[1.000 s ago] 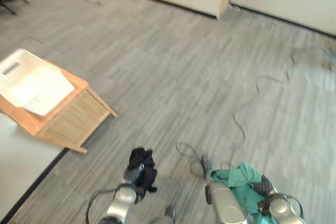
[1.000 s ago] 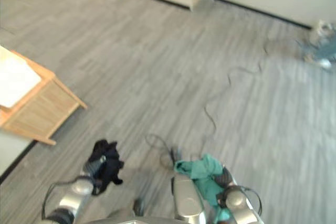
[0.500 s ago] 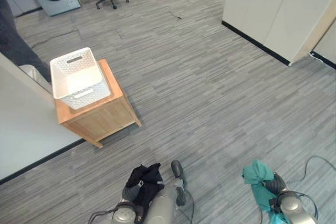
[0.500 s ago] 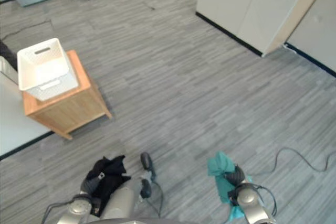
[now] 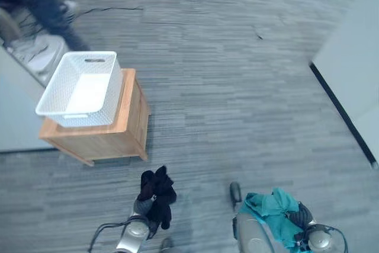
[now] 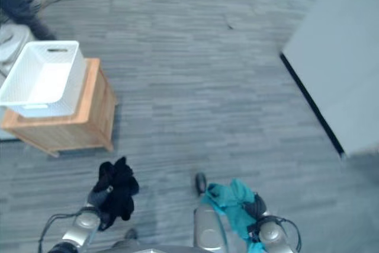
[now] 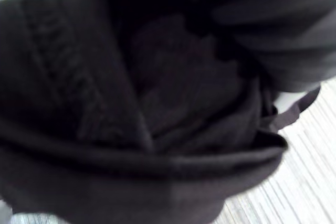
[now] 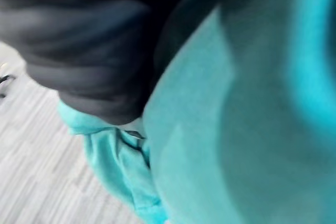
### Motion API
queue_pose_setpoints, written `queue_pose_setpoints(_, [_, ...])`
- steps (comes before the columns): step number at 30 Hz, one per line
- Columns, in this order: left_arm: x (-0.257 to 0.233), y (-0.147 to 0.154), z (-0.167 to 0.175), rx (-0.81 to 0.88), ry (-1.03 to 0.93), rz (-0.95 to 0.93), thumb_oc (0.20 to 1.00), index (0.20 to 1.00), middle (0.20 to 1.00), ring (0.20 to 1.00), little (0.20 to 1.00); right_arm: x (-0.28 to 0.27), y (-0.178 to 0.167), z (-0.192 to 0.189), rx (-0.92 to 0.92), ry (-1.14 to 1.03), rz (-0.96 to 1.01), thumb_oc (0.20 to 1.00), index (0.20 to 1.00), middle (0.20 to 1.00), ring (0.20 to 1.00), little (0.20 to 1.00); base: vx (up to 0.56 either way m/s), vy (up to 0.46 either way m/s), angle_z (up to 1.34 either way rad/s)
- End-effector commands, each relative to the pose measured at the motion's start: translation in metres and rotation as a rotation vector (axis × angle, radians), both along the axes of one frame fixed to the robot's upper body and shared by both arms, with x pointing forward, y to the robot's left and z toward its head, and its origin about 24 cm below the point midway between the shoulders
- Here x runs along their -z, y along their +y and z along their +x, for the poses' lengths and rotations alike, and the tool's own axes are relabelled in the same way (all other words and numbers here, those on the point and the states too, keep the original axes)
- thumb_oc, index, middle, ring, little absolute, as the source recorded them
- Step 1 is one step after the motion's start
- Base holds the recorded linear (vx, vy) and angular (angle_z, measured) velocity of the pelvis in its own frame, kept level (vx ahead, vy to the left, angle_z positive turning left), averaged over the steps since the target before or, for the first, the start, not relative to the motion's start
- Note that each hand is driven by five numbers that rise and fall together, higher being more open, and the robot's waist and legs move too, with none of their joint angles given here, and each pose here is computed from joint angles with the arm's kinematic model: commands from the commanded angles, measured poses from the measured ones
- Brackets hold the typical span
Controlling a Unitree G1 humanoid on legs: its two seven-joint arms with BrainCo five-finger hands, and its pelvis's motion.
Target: Tidy up the quilt and then pick up the clothes from the bed and put them into the laundry hamper.
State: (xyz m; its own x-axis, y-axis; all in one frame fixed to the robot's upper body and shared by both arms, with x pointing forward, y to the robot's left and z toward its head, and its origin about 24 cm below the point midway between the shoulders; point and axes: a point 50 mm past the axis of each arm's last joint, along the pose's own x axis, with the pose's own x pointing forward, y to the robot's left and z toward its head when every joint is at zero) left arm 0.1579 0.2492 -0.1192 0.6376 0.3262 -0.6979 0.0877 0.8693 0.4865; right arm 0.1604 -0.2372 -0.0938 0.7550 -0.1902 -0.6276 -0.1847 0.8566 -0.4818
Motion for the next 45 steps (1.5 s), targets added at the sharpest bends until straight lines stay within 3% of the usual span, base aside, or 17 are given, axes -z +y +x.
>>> queue_pose_setpoints(1, [-0.004, -0.015, 0.005, -0.010, -0.086, -0.042, 0.200, 0.200, 0.200, 0.200, 0.200, -0.036, -0.024, 0.022, -0.096, -0.149, -0.113, 0.200, 0.200, 0.200, 0.200, 0.200, 0.46, -0.349, 0.32])
queue_pose_setpoints(13, [-0.010, -0.019, 0.008, -0.009, -0.126, -0.062, 0.200, 0.200, 0.200, 0.200, 0.200, -0.060, -0.046, 0.037, -0.051, -0.249, -0.186, 0.200, 0.200, 0.200, 0.200, 0.200, 0.40, -0.133, 0.88])
queue_pose_setpoints(20, [-0.005, -0.009, -0.005, -0.011, -0.062, -0.038, 0.200, 0.200, 0.200, 0.200, 0.200, -0.046, -0.025, 0.034, -0.084, -0.207, -0.144, 0.200, 0.200, 0.200, 0.200, 0.200, 0.48, 0.119, 0.56])
queue_pose_setpoints(30, [-0.027, 0.006, 0.032, 0.072, -0.158, 0.077, 0.200, 0.200, 0.200, 0.200, 0.200, -0.058, -0.025, 0.045, -0.079, -0.274, -0.145, 0.200, 0.200, 0.200, 0.200, 0.200, 0.54, -0.183, 1.17])
queue_pose_setpoints(34, [-0.021, 0.010, 0.021, 0.068, -0.127, 0.086, 0.200, 0.200, 0.200, 0.200, 0.200, -0.068, -0.021, 0.053, -0.127, -0.321, -0.145, 0.200, 0.200, 0.200, 0.200, 0.200, 0.42, -0.256, 1.13])
queue_pose_setpoints(45, [-0.022, -0.008, 0.023, 0.092, -0.153, 0.026, 0.200, 0.200, 0.200, 0.200, 0.200, -0.117, -0.033, 0.082, -0.183, -0.492, -0.284, 0.200, 0.200, 0.200, 0.200, 0.200, 0.20, -0.147, 0.39])
